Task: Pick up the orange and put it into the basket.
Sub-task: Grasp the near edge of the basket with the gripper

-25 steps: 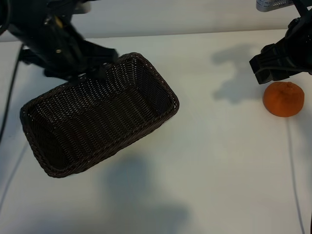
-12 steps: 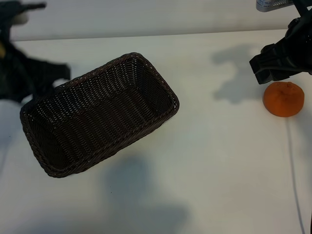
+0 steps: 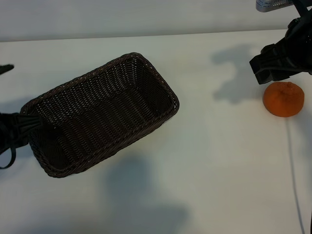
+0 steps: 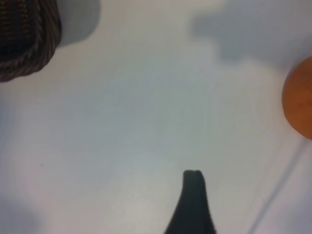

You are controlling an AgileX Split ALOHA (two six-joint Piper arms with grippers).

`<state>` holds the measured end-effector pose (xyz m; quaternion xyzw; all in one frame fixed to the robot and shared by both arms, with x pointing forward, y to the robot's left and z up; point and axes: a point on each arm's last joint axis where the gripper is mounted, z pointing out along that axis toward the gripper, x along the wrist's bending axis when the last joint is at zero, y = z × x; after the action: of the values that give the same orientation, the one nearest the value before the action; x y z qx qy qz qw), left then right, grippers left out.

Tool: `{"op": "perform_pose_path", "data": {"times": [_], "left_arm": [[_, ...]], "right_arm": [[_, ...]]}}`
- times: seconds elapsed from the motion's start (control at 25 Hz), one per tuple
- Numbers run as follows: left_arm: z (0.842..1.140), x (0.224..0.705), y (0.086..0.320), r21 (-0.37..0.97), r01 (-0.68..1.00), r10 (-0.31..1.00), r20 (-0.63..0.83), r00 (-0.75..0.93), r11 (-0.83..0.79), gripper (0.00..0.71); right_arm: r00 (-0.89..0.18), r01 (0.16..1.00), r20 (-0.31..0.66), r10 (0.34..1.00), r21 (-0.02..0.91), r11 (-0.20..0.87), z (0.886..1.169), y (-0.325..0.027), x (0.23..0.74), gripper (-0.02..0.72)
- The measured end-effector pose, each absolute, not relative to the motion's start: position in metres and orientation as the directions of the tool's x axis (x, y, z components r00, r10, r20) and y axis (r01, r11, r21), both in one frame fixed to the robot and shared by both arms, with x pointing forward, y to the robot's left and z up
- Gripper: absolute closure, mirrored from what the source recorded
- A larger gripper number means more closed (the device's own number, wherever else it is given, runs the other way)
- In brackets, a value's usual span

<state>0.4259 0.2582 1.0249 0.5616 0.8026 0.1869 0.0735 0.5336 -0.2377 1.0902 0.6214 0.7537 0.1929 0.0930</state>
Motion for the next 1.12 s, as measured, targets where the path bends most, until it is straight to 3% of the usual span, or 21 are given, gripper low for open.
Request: {"op": "perform_pose_path", "data": {"times": [0.36,1.12], "left_arm": [[1.011,0.434,0.257,0.450,0.796,0.888,0.013,-0.460,0.406,0.157],[0.957,0.464,0.239,0.342,0.829,0.876,0.037,-0.481,0.441,0.158]], "right_arm": [[-0.216,0.900,0.097,0.972,0.407,0.159,1.090,-0.238,0.534,0.145],[-0.223,0.898,0.094,0.970,0.406,0.167,1.090,-0.238,0.533,0.145]]}}
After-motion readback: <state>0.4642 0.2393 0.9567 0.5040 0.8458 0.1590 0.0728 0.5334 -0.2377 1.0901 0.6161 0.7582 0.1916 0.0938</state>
